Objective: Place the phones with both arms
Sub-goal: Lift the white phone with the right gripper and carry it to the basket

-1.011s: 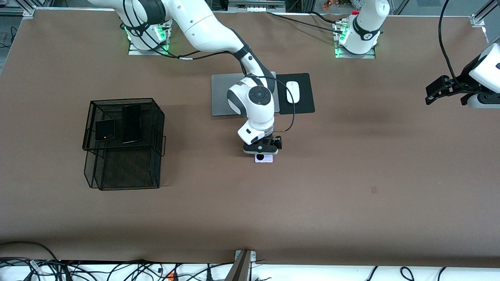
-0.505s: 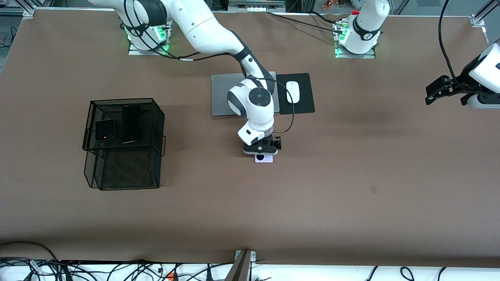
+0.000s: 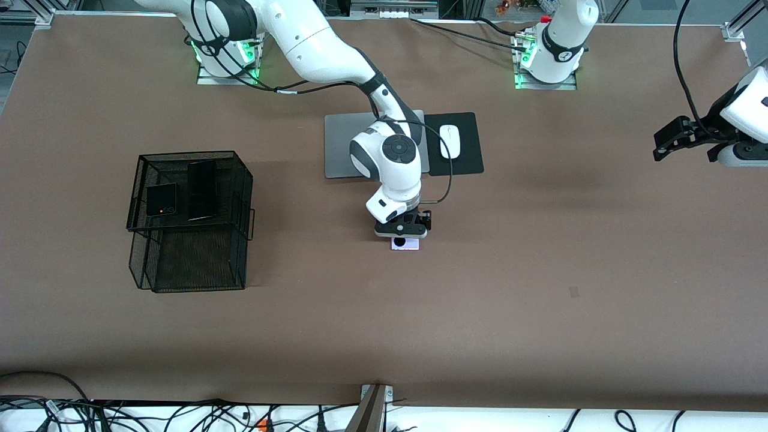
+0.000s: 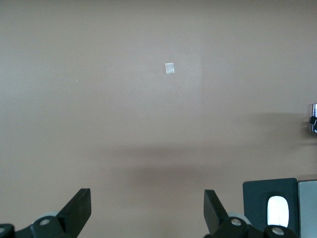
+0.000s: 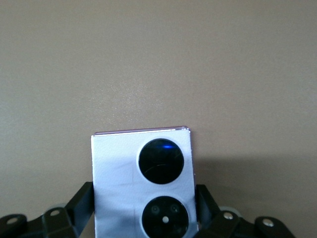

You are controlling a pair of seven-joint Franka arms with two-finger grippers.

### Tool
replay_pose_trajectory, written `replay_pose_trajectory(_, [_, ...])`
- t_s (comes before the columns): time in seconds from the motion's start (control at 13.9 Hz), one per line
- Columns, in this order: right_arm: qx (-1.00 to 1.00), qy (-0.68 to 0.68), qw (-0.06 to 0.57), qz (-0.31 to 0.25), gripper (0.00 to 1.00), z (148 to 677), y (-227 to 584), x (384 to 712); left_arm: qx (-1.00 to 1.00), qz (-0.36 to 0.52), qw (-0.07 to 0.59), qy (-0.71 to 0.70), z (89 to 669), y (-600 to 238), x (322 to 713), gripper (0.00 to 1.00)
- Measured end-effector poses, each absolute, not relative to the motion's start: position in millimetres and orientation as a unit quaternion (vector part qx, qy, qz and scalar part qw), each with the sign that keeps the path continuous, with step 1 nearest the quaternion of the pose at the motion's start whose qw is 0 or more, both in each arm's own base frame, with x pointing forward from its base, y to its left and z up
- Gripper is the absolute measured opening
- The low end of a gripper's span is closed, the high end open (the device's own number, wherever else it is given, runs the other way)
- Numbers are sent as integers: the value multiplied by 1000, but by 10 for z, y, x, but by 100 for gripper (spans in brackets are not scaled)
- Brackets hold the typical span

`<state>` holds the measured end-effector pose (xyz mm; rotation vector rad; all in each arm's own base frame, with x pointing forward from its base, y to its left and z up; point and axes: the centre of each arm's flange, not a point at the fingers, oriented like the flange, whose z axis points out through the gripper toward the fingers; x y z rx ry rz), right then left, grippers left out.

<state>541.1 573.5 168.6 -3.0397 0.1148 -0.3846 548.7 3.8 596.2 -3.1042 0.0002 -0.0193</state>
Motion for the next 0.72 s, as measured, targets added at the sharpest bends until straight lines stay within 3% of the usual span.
replay_pose_trajectory(0.36, [-993, 40, 19, -107, 85, 1735, 5724, 5419, -1000, -6, 19, 0, 5962, 38, 5487, 100])
replay_pose_trajectory(0.72, [-996, 36, -4, -78, 85, 2190, 5853, 5390, -1000, -6, 19, 0, 5962, 37, 5487, 100])
